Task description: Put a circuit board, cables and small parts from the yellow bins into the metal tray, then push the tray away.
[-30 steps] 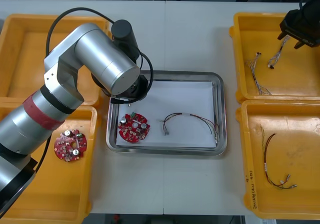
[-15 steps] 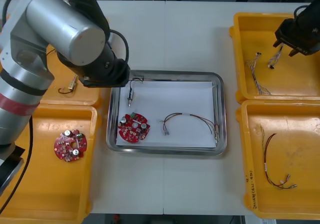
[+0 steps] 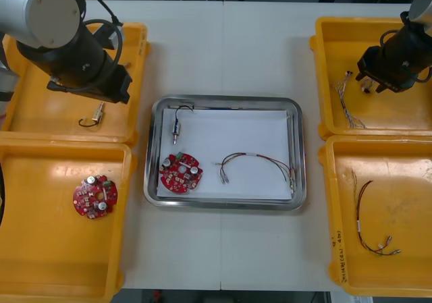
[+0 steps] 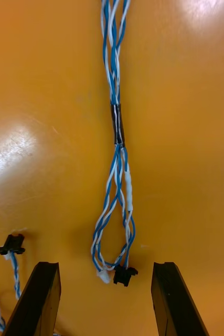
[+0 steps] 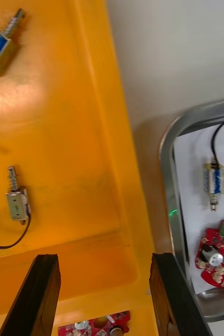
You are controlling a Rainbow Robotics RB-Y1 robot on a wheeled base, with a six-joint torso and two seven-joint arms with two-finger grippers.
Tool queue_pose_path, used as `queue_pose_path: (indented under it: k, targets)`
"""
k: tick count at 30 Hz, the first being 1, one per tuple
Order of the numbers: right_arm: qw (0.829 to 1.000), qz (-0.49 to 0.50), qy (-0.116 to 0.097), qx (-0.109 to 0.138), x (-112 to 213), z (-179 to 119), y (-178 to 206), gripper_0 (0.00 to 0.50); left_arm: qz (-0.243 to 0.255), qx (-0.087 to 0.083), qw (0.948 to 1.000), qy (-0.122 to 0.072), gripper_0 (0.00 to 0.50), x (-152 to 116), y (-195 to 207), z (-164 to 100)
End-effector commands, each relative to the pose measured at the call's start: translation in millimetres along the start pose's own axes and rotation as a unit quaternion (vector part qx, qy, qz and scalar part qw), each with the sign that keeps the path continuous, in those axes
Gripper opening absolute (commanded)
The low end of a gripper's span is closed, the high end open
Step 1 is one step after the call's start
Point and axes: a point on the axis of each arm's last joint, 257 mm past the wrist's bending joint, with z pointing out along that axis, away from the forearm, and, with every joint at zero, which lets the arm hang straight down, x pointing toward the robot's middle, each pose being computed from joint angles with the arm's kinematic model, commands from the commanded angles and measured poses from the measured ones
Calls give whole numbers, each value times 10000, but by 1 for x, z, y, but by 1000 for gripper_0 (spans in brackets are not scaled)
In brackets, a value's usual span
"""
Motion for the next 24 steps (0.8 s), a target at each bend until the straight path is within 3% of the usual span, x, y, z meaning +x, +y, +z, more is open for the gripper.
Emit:
queue_pose_path:
  k: [1, 11, 12, 13, 14, 16, 20, 24]
  targets:
    - [9999, 98, 12, -65, 5, 8, 2, 500, 231, -112, 9994, -226, 500, -31, 34, -32]
    - [9999, 125, 83, -57, 14, 16, 0, 500, 841, -209, 9959, -243, 500, -57, 72, -27]
    - [9999, 121, 90, -62, 14, 17, -1, 444, 968, -209, 9947, -277, 500, -62, 78, -26]
    - [9999, 137, 83, -64, 14, 17, -1, 315, 1026, -187, 9940, -317, 500, -65, 81, -25]
    - [9999, 131, 88, -59, 15, 18, -2, 223, 1064, -185, 9936, -338, 500, -67, 83, -25]
    - [9999, 114, 91, -48, 15, 18, -3, 85, 1189, -186, 9920, -390, 500, -72, 90, -24]
    - [9999, 72, 92, -34, 16, 19, -3, 10, 1308, -204, 9901, -458, 500, -77, 102, -21]
    - [9999, 65, 89, -5, 15, 18, -4, 0, 1632, -235, 9847, -558, 500, -82, 117, -18]
